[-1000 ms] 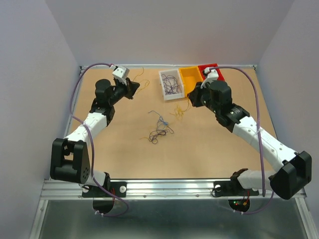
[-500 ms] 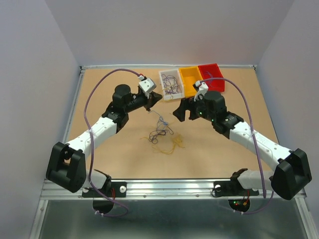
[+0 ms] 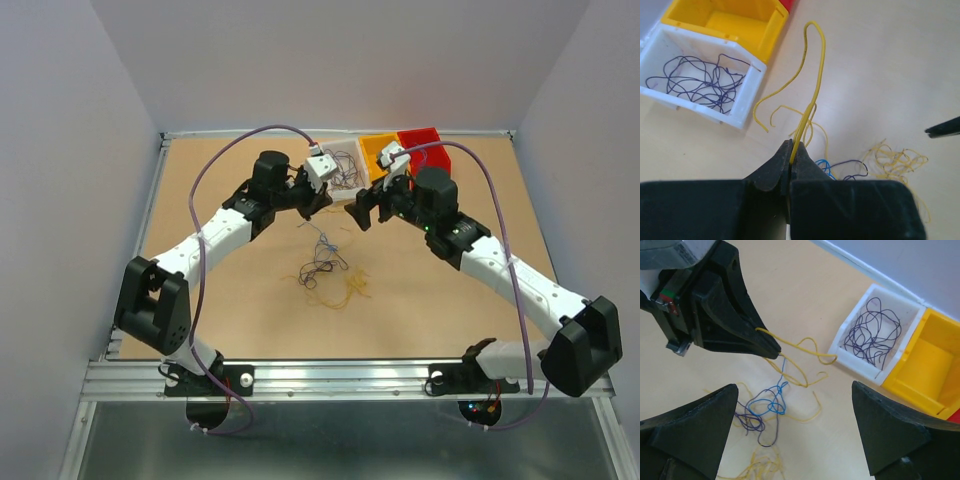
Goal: Untangle the cables
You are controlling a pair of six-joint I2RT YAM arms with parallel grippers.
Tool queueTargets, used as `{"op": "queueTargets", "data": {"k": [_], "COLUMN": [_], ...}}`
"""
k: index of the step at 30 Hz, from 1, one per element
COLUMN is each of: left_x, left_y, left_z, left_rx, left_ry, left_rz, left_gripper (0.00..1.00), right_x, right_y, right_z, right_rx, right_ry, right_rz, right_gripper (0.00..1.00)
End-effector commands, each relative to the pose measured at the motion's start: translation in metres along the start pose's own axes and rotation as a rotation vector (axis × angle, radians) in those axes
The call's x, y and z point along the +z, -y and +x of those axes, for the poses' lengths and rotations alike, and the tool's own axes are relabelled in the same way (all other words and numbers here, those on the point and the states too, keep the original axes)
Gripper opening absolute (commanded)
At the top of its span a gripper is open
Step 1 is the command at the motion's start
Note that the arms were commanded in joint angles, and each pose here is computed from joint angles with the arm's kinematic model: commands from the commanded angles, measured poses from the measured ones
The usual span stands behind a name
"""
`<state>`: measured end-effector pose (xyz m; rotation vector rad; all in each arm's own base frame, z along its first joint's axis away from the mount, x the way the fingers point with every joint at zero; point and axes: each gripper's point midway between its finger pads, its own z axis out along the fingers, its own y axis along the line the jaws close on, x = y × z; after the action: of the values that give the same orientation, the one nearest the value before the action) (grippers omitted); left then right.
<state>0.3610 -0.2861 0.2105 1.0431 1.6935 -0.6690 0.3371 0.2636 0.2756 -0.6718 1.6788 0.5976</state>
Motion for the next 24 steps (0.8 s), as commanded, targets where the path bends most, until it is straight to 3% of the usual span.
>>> {"op": "queueTargets", "data": {"k": [1,5,9,14,24], "left_x": [-0.008,-0.013,-0.017,-0.025,-0.031], "left_y": [0.019,0.030,0.048,0.053,0.059], "left_z": [-0.001,0.008,0.023,0.018,0.013], "left_rx": [0.058,0.069,0.079,0.102,0.105], "left_ry": [-0.088,-0.132,-0.213,-0.192,-0.180], "left_rz": [0.079,0.108,0.193,0.204,0.228], "left_gripper": [0.00,0.00,0.00,0.00,0.00], "right_x": [0.005,0.004,0.009,0.009,0.008], "right_y": [0.007,-0.004,-0.014,-0.035,-0.052], "right_z": [-0.028,-0.035,-0.030,-0.007,0.014], "right_rx": [-0.210,-0.305,-0.343,-0.343,-0.302], "right_ry": [0.099,0.173,0.153,0.121,0.081], "right_rz": [0.004,-0.060,-0.137,-0.273,-0.377], "right_gripper": [1.00,1.00,0.94,0.77,0.68]}}
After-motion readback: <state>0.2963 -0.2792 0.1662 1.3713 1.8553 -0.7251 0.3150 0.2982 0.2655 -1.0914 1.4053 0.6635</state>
